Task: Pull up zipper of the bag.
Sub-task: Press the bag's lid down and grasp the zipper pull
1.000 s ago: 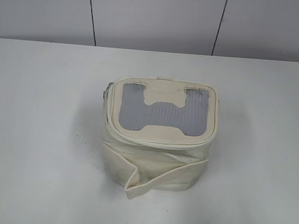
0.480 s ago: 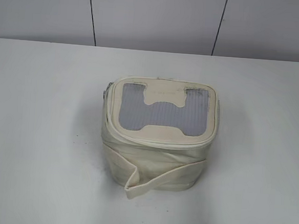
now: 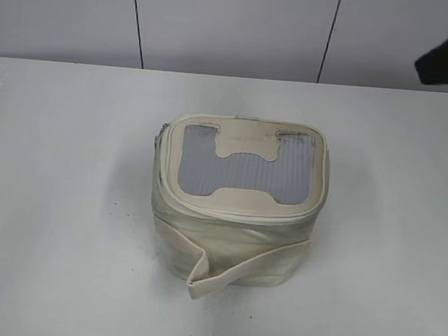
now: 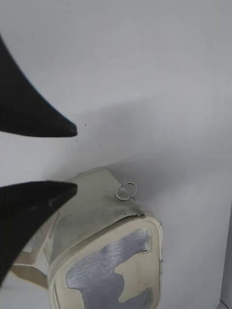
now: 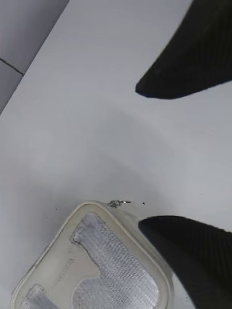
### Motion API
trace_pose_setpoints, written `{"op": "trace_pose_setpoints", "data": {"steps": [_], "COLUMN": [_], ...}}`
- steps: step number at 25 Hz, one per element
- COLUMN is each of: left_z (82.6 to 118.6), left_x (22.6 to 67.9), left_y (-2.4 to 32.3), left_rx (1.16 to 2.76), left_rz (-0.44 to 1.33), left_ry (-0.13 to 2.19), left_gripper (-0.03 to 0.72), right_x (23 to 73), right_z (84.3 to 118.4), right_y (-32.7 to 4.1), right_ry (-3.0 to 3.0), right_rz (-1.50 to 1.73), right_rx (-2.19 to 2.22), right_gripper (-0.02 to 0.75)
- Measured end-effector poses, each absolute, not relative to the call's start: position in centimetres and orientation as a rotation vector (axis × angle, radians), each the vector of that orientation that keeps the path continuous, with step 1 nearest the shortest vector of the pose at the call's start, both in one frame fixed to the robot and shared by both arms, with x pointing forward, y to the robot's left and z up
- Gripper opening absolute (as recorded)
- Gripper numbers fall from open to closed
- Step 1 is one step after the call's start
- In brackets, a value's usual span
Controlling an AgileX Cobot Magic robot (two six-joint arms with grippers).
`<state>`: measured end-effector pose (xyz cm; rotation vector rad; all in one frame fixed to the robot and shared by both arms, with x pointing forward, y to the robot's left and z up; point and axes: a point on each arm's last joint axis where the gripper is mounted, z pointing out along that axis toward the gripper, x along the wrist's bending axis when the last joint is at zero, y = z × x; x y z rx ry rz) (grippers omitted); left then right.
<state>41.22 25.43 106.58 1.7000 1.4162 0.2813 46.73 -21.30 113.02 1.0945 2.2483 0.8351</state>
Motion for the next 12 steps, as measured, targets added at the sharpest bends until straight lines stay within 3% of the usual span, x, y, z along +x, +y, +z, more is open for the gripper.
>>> {"op": "trace_pose_setpoints", "data": {"steps": [12], "left_z": [105.7], "left_x": [50.1], "left_y": [23.2], "left_rx": [1.802], "left_rz": [-0.009], "left_ry": [1.423], "left_gripper": [0.284], "right_x": [58.3], "right_z": [112.1], "right_y": [-15.2], "right_ry": [2.725], "right_rz": [0.761], "right_rx": [0.807], "right_gripper": [0.587]}}
